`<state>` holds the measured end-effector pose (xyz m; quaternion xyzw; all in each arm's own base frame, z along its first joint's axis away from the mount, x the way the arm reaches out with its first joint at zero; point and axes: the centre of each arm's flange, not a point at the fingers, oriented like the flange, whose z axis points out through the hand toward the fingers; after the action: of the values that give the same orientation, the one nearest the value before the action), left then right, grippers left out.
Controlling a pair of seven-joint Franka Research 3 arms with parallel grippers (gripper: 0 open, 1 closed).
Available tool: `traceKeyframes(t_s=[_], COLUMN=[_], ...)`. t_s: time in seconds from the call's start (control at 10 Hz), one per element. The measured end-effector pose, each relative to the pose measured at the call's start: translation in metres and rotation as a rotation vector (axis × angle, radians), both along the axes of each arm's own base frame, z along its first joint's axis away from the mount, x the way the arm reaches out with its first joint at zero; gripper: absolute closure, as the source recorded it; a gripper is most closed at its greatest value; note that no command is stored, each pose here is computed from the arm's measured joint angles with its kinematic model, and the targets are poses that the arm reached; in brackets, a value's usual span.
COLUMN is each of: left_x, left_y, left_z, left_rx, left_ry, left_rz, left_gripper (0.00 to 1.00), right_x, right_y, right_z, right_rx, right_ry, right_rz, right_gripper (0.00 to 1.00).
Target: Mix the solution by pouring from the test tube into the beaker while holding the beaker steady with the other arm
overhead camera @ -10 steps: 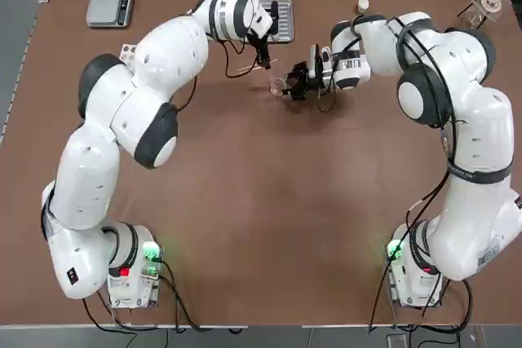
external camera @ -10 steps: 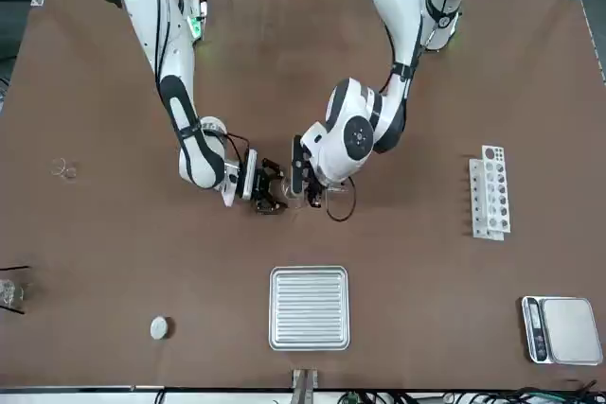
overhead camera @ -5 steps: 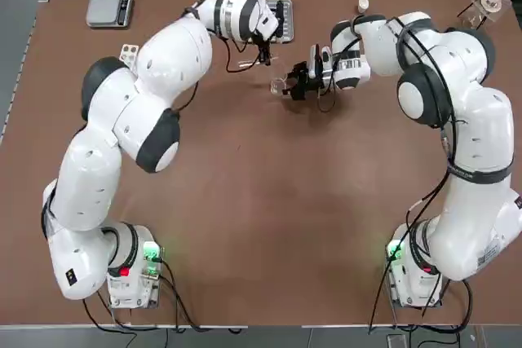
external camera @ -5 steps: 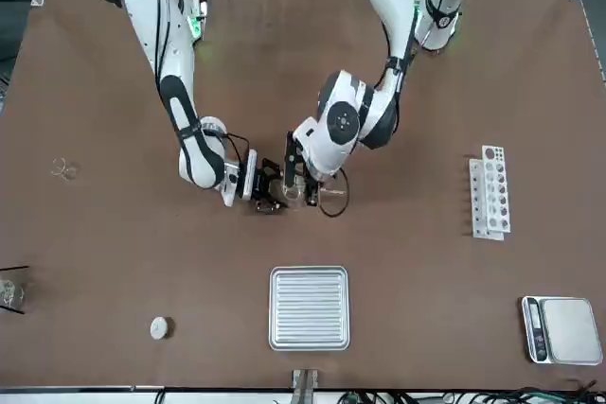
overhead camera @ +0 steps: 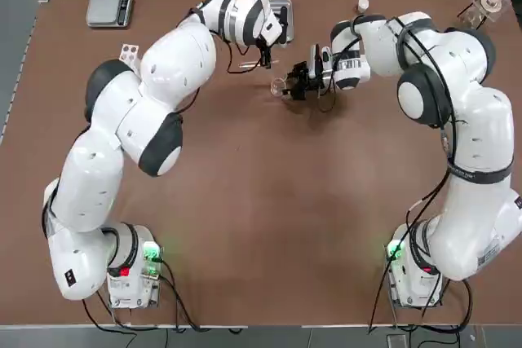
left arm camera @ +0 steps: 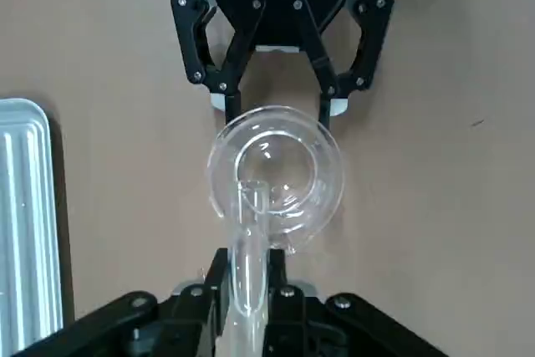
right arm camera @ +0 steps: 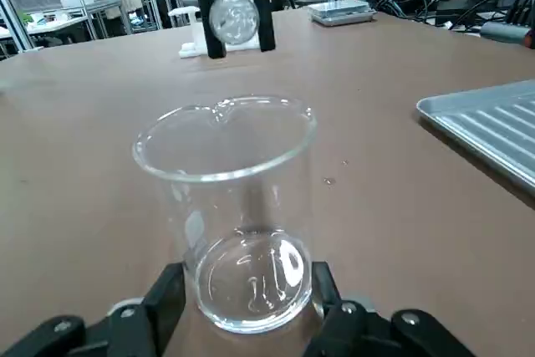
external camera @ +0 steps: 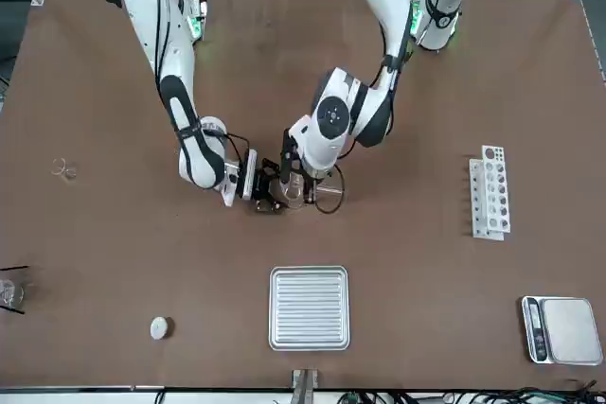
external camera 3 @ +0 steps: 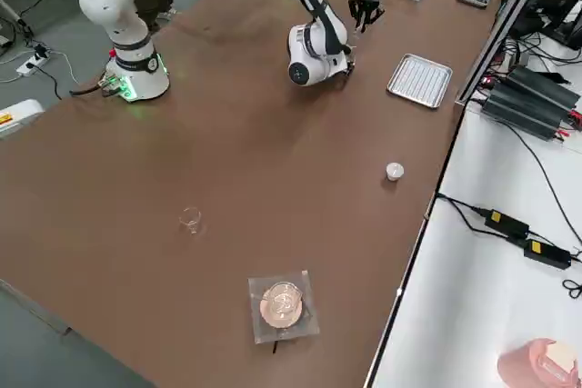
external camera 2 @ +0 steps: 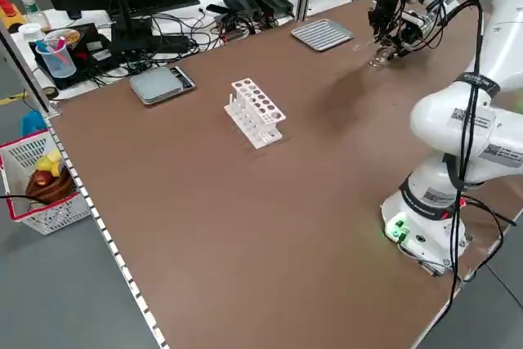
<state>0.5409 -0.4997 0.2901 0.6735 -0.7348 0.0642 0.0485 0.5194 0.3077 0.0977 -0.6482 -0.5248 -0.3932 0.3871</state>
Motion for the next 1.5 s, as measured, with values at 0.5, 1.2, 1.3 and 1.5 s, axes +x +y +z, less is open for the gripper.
traceKeyframes(t_s=[0.5,1.2,1.3,1.5], left_x=[-0.01,-0.015,-0.016,-0.017], left_y=[-0.011,-0.016,-0.017,-0.018], left_z=[0.002,-0.002,-0.005,-0.006], left_rx=[0.058,0.107,0.114,0.146], left_ry=[-0.04,-0.064,-0.066,-0.086], left_rz=[-0.034,-0.038,-0.042,-0.049], left_gripper=[0.79,0.79,0.79,0.79], right_x=[0.0,0.0,0.0,-0.001], right_y=[0.0,0.001,0.001,0.002], right_z=[0.0,0.0,0.0,0.0], right_rx=[0.0,0.003,0.003,0.008], right_ry=[0.0,0.0,0.001,0.003], right_rz=[0.0,0.001,0.001,0.001], right_gripper=[0.31,0.31,0.31,0.31])
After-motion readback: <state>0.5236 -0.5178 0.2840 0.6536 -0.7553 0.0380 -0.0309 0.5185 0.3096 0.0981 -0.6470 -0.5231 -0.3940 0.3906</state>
